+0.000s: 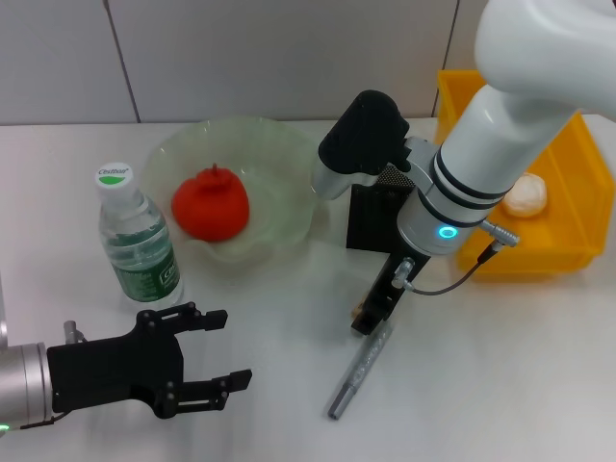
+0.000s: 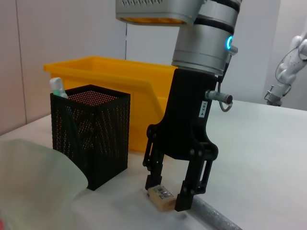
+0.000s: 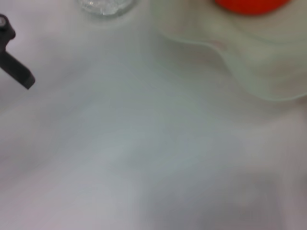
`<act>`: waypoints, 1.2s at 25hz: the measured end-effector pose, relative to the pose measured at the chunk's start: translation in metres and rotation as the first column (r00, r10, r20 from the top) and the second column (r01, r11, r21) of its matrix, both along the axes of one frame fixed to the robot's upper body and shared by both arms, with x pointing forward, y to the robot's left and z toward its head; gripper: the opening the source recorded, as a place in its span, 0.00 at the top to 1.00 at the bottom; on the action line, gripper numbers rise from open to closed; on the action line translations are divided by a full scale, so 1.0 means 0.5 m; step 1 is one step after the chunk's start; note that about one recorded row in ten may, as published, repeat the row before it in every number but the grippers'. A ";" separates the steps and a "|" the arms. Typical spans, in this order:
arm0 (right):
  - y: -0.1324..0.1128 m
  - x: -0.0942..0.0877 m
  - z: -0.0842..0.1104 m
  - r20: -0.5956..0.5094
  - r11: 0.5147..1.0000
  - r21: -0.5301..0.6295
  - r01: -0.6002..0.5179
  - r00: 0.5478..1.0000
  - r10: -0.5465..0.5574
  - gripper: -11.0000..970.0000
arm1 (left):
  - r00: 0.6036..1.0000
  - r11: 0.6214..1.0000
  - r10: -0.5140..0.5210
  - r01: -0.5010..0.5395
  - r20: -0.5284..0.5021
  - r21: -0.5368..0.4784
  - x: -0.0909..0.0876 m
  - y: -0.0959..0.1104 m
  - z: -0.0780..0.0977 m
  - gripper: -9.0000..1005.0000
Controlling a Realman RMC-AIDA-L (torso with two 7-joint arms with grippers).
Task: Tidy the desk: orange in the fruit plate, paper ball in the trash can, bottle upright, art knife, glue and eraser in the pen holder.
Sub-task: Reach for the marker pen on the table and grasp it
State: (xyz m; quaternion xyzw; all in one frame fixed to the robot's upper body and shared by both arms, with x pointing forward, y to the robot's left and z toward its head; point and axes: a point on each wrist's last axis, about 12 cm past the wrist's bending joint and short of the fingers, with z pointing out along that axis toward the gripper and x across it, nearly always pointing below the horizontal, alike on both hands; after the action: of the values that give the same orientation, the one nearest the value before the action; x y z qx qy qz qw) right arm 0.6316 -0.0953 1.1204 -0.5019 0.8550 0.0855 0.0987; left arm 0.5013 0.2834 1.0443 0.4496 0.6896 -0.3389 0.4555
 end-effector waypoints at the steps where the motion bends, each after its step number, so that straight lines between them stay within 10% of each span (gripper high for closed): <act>1: 0.000 0.000 -0.001 0.002 1.000 -0.003 -0.002 1.000 0.002 0.27 | 1.000 1.000 0.001 -0.001 0.001 -0.001 0.000 0.000 0.000 0.19; 30: 0.001 0.003 0.000 0.010 1.000 -0.001 0.014 1.000 -0.014 0.49 | 1.000 1.000 0.001 -0.001 0.008 -0.006 0.006 -0.004 0.004 0.19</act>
State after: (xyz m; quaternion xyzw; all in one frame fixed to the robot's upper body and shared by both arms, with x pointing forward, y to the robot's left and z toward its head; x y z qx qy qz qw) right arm 0.6329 -0.0949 1.1203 -0.4964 0.8580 0.0817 0.1033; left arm 0.5042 0.2814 1.0462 0.4493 0.6869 -0.3390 0.4597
